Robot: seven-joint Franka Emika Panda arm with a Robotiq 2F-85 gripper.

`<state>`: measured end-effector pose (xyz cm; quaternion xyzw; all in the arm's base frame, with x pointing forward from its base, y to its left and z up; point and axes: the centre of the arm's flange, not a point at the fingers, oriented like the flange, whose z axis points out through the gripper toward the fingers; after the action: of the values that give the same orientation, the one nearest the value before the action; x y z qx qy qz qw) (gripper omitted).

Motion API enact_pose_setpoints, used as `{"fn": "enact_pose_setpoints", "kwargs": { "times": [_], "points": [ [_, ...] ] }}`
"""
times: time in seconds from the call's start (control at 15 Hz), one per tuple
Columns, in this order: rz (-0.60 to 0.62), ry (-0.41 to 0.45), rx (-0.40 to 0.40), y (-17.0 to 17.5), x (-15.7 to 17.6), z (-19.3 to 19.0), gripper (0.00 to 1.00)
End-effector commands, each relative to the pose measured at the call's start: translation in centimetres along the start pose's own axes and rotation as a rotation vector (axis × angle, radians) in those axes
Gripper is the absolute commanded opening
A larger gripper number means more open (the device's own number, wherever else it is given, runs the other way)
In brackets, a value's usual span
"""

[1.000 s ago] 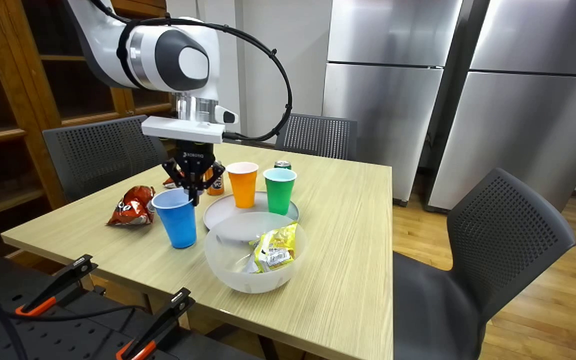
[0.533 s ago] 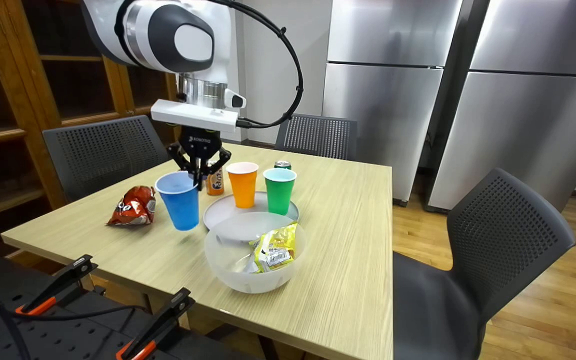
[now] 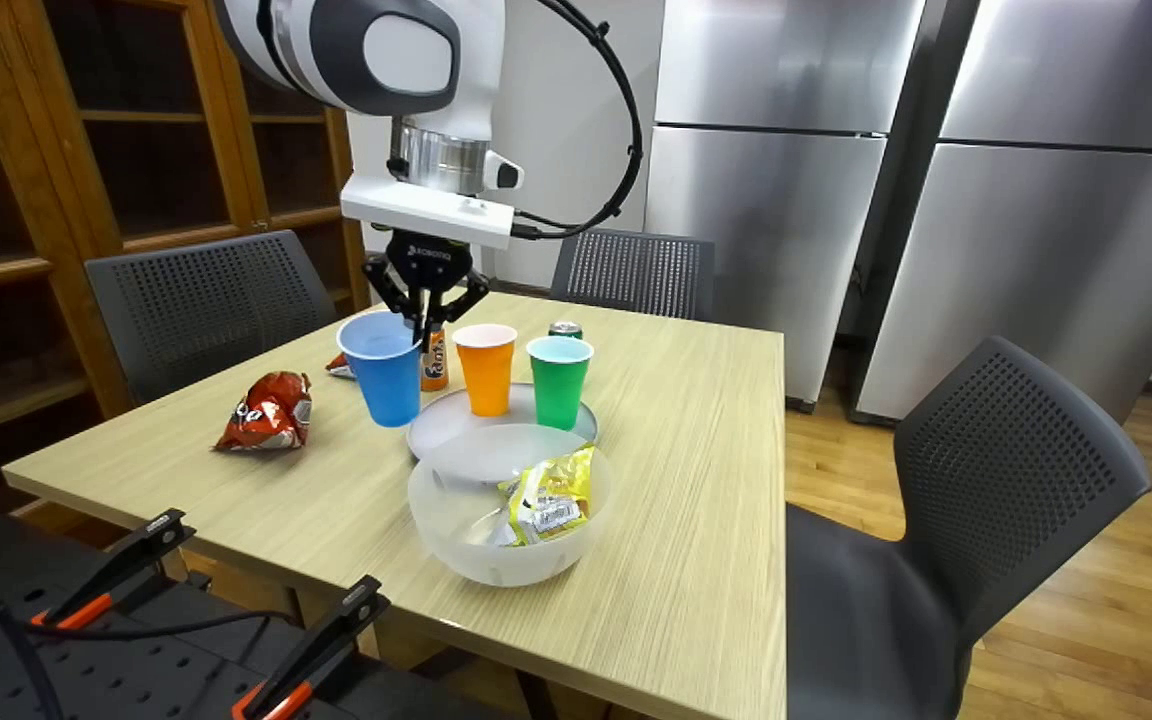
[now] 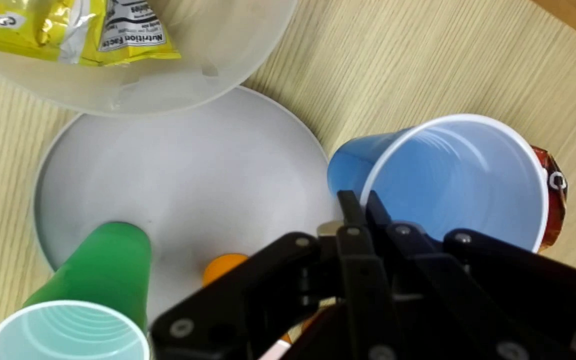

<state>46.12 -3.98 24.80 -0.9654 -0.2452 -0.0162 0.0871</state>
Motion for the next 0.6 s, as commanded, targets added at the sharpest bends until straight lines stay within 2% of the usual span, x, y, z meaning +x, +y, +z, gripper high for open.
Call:
{"fn": "enact_pose_setpoints", "kwargs": {
  "times": [0.0, 0.53],
  "points": [
    [0.002, 0.030, 0.041, 2.7, 0.3, -1.5, 0.01],
    [0.031, 0.022, 0.077, 7.4, 1.2, -1.2, 0.01]
  ]
}}
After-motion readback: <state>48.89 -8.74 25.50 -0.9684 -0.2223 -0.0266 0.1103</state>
